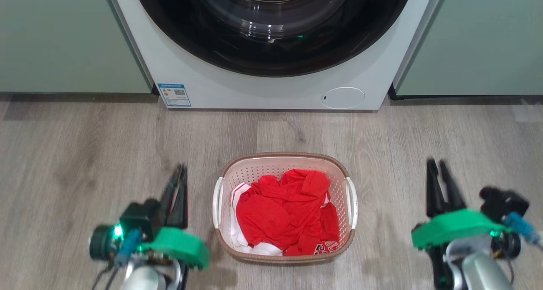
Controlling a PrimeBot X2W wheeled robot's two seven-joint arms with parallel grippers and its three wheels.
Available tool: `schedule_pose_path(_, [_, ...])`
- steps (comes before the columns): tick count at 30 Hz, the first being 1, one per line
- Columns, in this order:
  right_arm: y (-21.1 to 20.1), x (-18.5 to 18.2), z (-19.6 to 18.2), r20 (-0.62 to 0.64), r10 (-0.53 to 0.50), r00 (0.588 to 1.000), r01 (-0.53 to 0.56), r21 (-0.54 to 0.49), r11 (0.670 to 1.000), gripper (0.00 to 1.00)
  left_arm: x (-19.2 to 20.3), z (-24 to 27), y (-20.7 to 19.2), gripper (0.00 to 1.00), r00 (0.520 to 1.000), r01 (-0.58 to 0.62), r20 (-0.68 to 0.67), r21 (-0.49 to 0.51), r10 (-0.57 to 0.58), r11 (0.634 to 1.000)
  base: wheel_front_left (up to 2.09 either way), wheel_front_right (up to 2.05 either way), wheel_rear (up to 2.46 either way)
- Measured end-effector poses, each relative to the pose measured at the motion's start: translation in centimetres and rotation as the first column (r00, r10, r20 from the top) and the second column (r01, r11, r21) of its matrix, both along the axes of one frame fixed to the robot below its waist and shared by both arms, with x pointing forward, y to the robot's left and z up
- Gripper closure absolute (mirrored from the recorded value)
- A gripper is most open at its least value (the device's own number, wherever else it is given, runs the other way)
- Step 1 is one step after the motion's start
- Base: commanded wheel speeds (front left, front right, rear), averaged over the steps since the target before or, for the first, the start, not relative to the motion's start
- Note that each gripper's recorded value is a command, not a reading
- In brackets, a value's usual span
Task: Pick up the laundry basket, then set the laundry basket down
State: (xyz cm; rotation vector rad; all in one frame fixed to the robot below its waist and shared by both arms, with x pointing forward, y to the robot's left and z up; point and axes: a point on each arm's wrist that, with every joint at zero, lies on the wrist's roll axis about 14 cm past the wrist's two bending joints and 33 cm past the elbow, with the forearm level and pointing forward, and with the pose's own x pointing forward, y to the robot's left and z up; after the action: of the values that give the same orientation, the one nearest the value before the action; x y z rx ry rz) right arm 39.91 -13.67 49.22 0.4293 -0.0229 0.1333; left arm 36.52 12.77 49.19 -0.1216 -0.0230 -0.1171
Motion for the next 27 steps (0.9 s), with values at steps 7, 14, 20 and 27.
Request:
schedule_pose_path(7, [-0.3, -1.5, -2.8, -0.1, -0.012, 0.995, 0.015, 0.033, 0.999, 1.0, -1.6, -3.0, 0.3, 1.0, 0.994, -0.018, -0.108, -0.041, 0.014, 0.999, 0.0, 0.0, 0.0])
schedule_pose_path(14, [-0.7, -1.5, -2.9, -0.116, -0.025, 0.993, 0.036, 0.095, 0.995, 1.0, -1.5, -3.2, 0.6, 1.0, 0.991, -0.038, -0.136, -0.12, 0.022, 0.992, 0.0, 0.0, 0.0])
schedule_pose_path(20, [-1.1, -1.6, -2.8, -0.126, -0.039, 0.991, 0.058, 0.15, 0.987, 1.0, -1.5, -3.4, 0.9, 1.0, 0.987, -0.061, -0.157, -0.187, 0.032, 0.98, 0.0, 0.0, 0.0])
schedule_pose_path(27, [-1.5, -1.6, -2.8, -0.144, -0.048, 0.988, 0.078, 0.209, 0.975, 1.0, -1.3, -3.6, 1.4, 1.0, 0.983, -0.087, -0.182, -0.26, 0.039, 0.962, 0.0, 0.0, 0.0])
